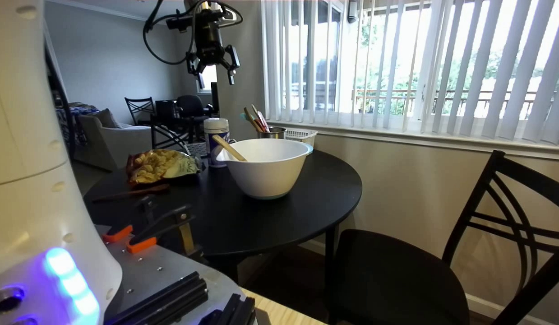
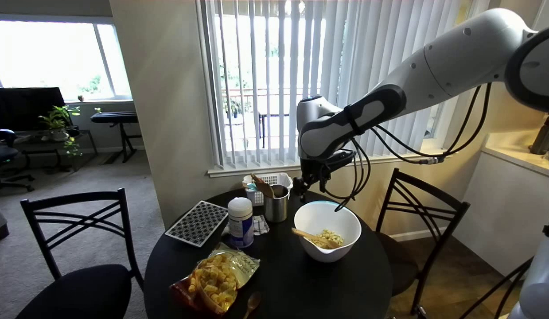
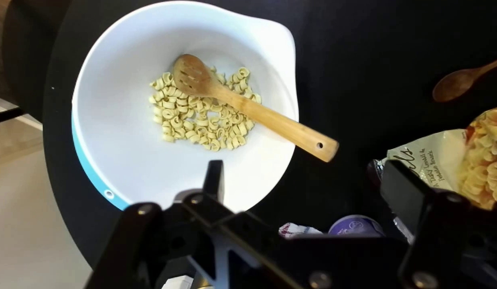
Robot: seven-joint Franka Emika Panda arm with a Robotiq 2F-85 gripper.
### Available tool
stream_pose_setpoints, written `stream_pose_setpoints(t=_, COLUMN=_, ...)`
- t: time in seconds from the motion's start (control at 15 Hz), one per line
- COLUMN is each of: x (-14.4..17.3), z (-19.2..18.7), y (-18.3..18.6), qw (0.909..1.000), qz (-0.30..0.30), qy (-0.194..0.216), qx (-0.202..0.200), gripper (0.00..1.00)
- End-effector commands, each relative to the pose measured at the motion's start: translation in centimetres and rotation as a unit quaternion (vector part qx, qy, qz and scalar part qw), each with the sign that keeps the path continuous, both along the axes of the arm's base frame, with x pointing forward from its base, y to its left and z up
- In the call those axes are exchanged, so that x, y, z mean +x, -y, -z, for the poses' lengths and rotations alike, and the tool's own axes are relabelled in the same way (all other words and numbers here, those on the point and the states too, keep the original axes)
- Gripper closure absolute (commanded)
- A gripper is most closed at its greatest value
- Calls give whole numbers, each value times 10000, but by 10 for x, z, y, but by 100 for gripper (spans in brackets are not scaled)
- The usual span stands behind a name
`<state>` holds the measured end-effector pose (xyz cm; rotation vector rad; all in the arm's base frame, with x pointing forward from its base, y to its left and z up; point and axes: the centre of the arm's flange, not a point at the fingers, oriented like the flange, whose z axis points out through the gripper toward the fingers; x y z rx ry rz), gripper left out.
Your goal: Use the wooden spoon to stir the contents in the white bowl.
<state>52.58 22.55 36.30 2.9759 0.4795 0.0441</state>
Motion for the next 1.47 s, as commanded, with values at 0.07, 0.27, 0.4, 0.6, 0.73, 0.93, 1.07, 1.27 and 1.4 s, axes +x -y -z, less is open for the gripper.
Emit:
stream_pose_setpoints(t=0.07, x=0, z=0, y=0, qw=10000, qz=0, qy=4, qx=4, gripper=0)
stream_pose_setpoints(t=0.27, x=0, z=0, y=0, qw=10000, qz=-1, qy=4, qx=4, gripper=0)
stream_pose_setpoints(t=0.4, x=7, z=1, y=-19, qw=9997, qz=-15, qy=-2, qx=-244, gripper=0)
stream_pose_setpoints(t=0.6, x=16, z=11, y=-71, qw=9974, qz=-86, qy=80, qx=-714, gripper=0)
stream_pose_setpoints(t=0.73, x=17, z=21, y=-107, qw=9957, qz=-94, qy=98, qx=-921, gripper=0)
stream_pose_setpoints(t=0.93, x=16, z=51, y=-125, qw=9929, qz=72, qy=18, qx=-1186, gripper=0)
stream_pose_setpoints(t=1.07, x=18, z=73, y=-126, qw=9906, qz=258, qy=21, qx=-1343, gripper=0)
stream_pose_setpoints(t=1.27, x=31, z=111, y=-116, qw=9839, qz=510, qy=101, qx=-1708, gripper=0)
stream_pose_setpoints(t=1.4, x=42, z=134, y=-114, qw=9791, qz=572, qy=171, qx=-1944, gripper=0)
